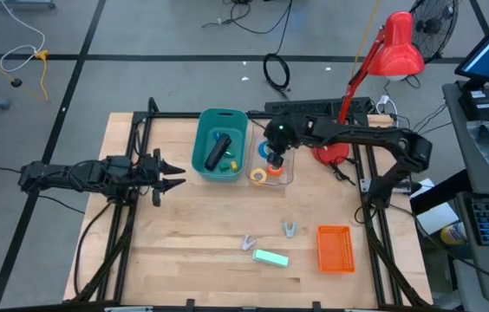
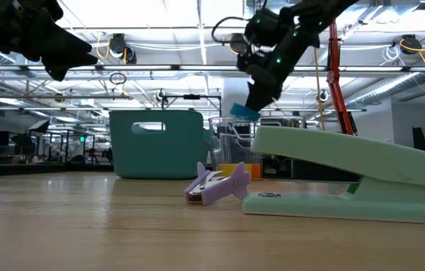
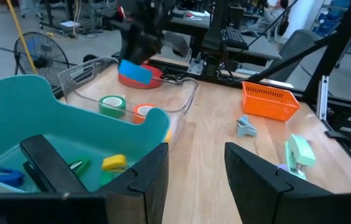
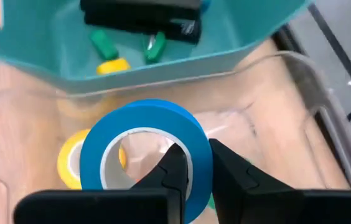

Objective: Pick and place Stapler, Stapler remover, tape
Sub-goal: Put the blue tape into the transparent bin

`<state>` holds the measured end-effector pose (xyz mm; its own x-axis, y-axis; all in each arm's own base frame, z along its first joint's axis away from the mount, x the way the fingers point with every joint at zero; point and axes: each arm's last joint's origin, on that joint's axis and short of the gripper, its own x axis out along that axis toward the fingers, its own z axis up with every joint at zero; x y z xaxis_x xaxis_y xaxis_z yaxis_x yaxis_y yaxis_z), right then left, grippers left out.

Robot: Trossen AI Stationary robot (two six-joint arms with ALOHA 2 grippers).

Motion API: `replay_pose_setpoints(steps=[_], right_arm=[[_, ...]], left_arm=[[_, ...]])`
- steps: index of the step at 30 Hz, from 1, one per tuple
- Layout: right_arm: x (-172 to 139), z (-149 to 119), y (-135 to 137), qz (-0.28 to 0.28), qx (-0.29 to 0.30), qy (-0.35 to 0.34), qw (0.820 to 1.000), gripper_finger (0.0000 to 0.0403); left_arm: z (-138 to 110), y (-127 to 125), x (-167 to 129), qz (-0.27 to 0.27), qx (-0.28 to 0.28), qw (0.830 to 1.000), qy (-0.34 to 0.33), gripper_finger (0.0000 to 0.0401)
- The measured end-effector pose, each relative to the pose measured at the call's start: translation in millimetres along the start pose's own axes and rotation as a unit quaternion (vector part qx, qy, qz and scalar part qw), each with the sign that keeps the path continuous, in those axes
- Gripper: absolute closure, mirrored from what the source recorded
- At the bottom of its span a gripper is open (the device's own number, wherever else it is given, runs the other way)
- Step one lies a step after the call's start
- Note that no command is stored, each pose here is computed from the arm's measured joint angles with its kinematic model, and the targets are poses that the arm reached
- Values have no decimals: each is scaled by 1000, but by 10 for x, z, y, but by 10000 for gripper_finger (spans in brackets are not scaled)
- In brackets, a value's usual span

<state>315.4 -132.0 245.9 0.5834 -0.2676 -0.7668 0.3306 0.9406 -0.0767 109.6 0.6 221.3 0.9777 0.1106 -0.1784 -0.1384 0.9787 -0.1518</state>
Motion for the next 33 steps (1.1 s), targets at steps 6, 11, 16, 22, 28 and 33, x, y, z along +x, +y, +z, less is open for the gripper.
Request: replay_pose_setpoints(steps=[6, 11, 16, 22, 28, 33], right_arm=[[219, 88, -48, 3, -35, 59, 998, 365], [413, 116, -89, 14, -62, 122, 990, 365], [579, 79, -115, 39, -62, 145, 987, 365], [614, 68, -147, 40, -58, 145, 987, 364], [629, 104, -160, 38, -76, 125, 989, 363], [761, 60, -169, 42, -85, 132, 987, 363]], left_arm=[[-1, 0, 1, 0, -5, 1000, 0, 244], [-1, 0, 0, 0, -6, 1000, 0, 244], [-1, 0, 1, 0, -6, 1000, 1, 244], [-1, 0, 0, 0, -6, 1000, 1, 244], [-1, 5, 1, 9, -3, 1000, 0, 244], [0, 6, 1, 9, -4, 1000, -1, 244]])
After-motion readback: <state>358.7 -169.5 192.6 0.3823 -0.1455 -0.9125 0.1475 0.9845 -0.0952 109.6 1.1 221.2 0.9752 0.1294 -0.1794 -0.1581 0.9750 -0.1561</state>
